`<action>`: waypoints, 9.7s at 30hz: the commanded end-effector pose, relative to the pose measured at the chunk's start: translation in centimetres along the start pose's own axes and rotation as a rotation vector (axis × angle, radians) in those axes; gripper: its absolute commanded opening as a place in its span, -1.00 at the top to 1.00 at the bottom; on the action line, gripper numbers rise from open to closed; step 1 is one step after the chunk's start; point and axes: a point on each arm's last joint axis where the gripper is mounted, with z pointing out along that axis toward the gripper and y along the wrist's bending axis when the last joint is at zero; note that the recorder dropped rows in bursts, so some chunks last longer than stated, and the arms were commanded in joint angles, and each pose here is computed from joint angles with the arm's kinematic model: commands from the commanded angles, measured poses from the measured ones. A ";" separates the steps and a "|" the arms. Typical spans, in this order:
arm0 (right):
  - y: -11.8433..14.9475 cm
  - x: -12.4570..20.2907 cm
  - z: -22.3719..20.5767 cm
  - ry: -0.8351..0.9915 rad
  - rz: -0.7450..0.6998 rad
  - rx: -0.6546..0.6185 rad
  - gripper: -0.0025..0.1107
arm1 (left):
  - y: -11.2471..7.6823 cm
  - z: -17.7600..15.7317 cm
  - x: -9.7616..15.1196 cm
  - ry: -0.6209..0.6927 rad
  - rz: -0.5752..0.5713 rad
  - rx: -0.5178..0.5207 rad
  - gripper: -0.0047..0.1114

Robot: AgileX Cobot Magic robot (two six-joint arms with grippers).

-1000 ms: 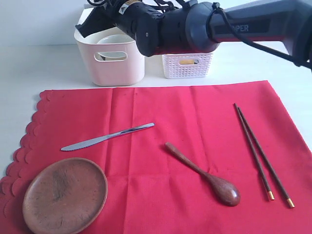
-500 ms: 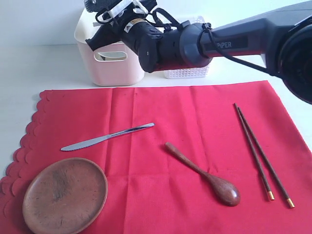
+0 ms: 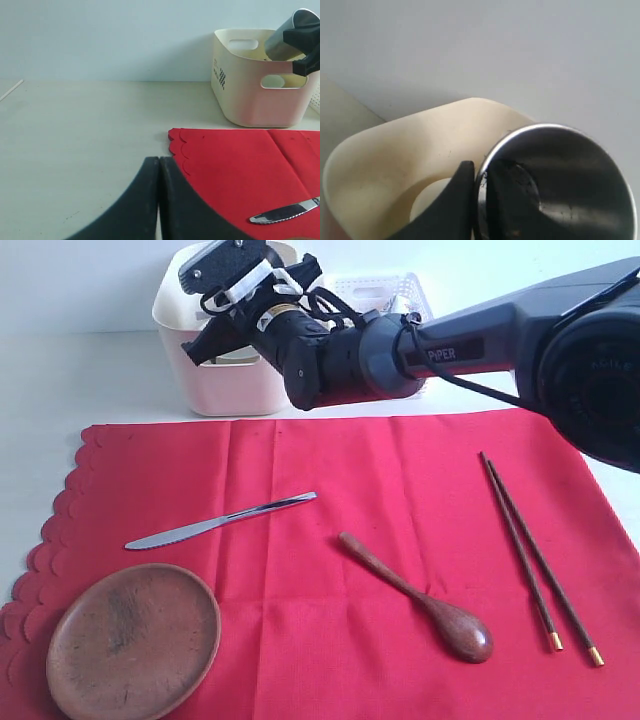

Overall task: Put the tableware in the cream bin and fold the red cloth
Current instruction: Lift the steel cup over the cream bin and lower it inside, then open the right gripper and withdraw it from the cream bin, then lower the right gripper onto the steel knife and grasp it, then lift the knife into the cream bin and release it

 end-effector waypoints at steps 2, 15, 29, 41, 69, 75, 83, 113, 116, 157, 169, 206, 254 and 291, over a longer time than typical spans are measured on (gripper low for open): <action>-0.4 -0.4 0.0 -0.027 -0.010 0.020 0.64 | 0.0 -0.1 -0.2 -0.015 0.000 0.004 0.87; -0.4 -0.4 0.0 -0.027 -0.010 0.020 0.24 | 0.0 -0.1 -0.2 -0.015 0.000 0.004 0.87; -1.4 -3.2 -0.7 -0.064 -0.002 0.028 0.17 | 0.0 -0.1 -0.2 -0.015 0.000 0.004 0.87; -2.4 -8.8 -3.8 0.096 0.043 -0.166 0.69 | 0.0 -0.1 -0.2 -0.015 0.000 0.004 0.87; -2.4 -14.4 -13.0 0.458 -0.061 -0.701 0.96 | 0.0 -0.1 -0.2 -0.015 0.000 0.004 0.87; -1.6 -13.5 -13.8 0.511 -0.068 -0.807 0.96 | 0.0 -0.1 -0.2 -0.015 0.000 0.004 0.87; 0.8 -9.6 -15.0 0.561 -0.172 -0.942 0.96 | 0.0 -0.1 -0.2 -0.015 0.000 0.004 0.87; 8.3 2.4 -9.4 0.639 -0.435 -0.894 0.19 | 0.0 -0.1 -0.2 -0.015 0.000 0.004 0.87; 8.2 2.4 -9.4 0.650 -0.442 -0.893 0.19 | 0.0 -0.1 -0.2 -0.015 0.000 0.004 0.87; 7.1 1.3 -9.0 0.798 -0.471 -0.870 0.96 | 0.0 -0.1 -0.2 -0.015 0.000 0.004 0.87; 6.1 2.1 -7.6 0.846 -0.336 -0.589 0.66 | 0.0 -0.1 -0.2 -0.015 0.000 0.004 0.87; 4.6 7.2 -7.0 0.926 -0.274 -0.774 0.74 | 0.0 -0.1 -0.2 -0.015 0.000 0.004 0.87; -3.8 -4.5 3.8 0.046 0.143 -0.079 0.96 | 0.0 -0.1 -0.2 -0.015 0.000 0.004 0.87; -5.7 -12.2 -1.8 0.299 0.077 -0.311 0.17 | 0.0 -0.1 -0.2 -0.015 0.000 0.004 0.87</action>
